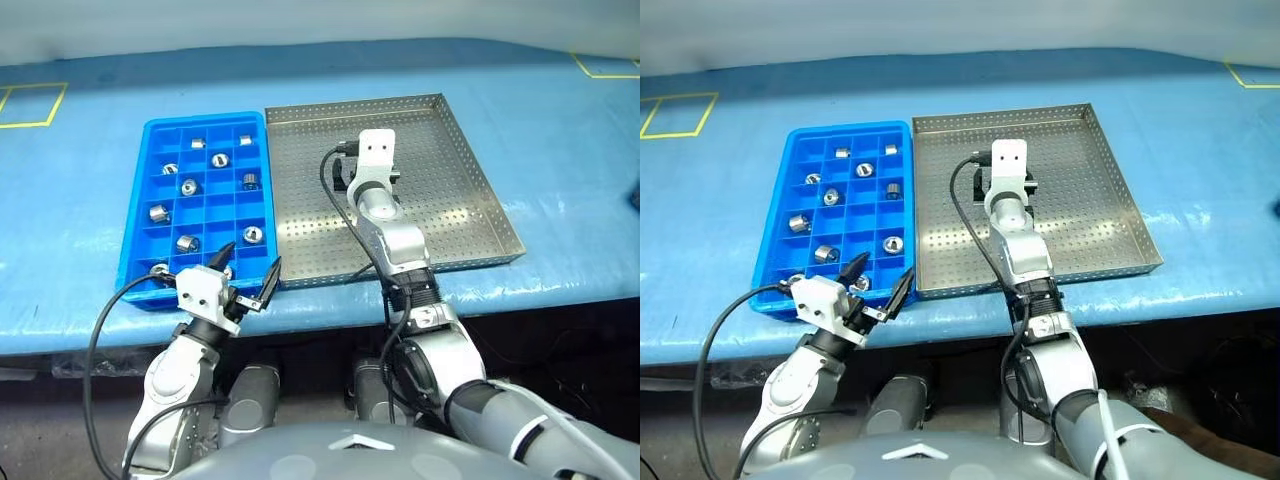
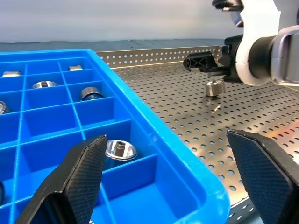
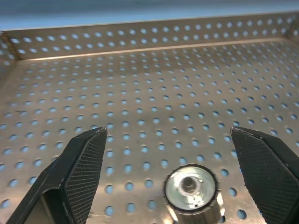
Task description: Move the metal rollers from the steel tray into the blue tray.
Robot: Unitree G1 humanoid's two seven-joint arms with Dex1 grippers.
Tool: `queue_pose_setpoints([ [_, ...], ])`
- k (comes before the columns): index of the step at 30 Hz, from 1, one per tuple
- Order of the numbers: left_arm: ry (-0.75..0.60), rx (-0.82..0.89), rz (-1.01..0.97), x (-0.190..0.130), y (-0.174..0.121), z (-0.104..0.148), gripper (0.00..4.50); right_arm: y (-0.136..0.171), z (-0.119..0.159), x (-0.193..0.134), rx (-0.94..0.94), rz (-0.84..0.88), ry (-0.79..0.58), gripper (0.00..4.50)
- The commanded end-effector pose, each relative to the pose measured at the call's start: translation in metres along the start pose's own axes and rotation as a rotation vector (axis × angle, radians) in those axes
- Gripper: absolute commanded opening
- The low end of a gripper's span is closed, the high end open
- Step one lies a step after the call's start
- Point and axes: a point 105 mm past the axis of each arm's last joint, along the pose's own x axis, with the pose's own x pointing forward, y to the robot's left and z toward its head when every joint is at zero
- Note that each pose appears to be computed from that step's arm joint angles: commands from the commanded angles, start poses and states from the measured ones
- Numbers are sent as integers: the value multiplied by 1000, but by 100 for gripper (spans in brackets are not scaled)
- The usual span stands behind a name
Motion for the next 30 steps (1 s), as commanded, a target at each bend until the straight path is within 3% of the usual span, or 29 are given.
queue_pose_setpoints([
  [1, -13, 4, -7, 1, -2, 3, 450, -3, 4, 7, 53, -42, -2, 448],
  [8, -12, 8, -4, 0, -2, 2, 450, -7, -20, 14, 83, -63, 97, 448],
  [17, -14, 18, 19, -1, 4, 3, 450, 18, -24, -6, 72, 36, 97, 171],
  [21, -26, 18, 47, -3, 9, 6, 450, 40, -6, -23, 43, 159, 38, 173],
  [25, -51, 35, 105, -6, 20, 12, 450, 80, 30, -51, -11, 426, -83, 173],
  [30, -80, 74, 213, -17, 36, 18, 450, 125, 51, -95, -139, 728, -198, 173],
])
